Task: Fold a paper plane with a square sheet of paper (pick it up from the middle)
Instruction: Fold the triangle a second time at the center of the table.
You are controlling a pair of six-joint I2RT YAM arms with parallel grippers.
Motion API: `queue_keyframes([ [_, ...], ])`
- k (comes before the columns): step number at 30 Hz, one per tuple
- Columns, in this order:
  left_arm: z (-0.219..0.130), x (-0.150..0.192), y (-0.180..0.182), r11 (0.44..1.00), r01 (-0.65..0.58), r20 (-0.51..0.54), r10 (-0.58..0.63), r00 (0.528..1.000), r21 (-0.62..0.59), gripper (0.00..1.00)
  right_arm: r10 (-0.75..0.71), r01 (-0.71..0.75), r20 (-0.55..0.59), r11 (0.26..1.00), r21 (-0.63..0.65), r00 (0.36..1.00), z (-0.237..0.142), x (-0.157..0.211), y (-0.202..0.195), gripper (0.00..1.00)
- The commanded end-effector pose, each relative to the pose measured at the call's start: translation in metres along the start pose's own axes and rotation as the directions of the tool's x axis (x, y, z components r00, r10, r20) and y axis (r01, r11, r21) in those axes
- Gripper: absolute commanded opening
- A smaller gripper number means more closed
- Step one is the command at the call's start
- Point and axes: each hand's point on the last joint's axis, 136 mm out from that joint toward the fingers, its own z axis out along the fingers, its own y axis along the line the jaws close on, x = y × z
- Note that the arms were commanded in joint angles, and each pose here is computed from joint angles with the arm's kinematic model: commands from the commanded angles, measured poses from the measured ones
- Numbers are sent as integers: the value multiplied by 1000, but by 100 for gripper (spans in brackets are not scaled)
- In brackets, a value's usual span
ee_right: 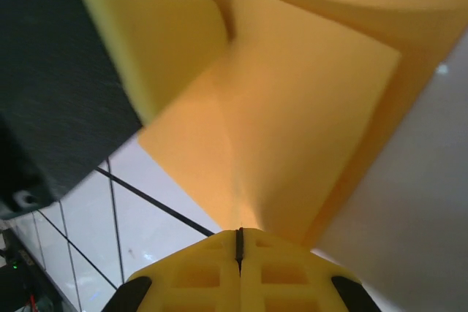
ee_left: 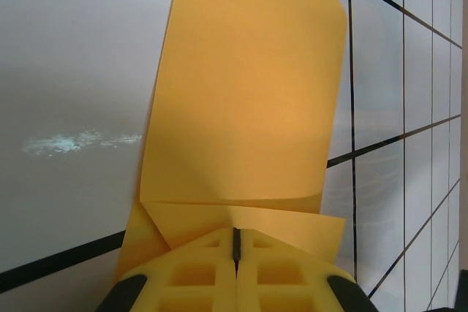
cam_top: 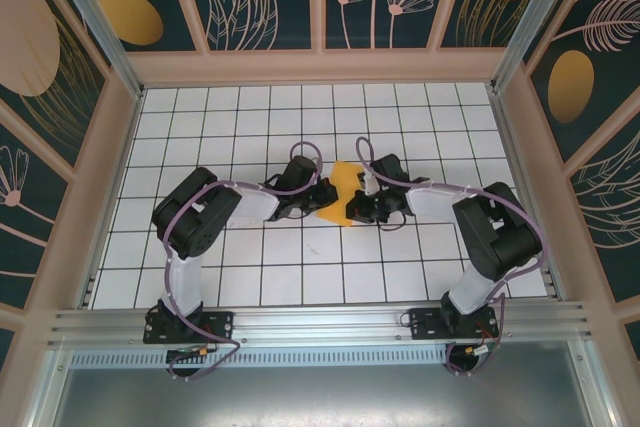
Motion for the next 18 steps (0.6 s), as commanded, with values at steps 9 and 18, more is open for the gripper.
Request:
queue_keyframes([
  [9,2,9,33,995,18,-13,-19,1000,-103,8,7,-10,-38,998,-58,999,19,-18,16,4],
  [18,2,11,39,992,20,-15,-22,1000,-126,8,37,-26,-111,995,99,993,31,9,-25,4],
])
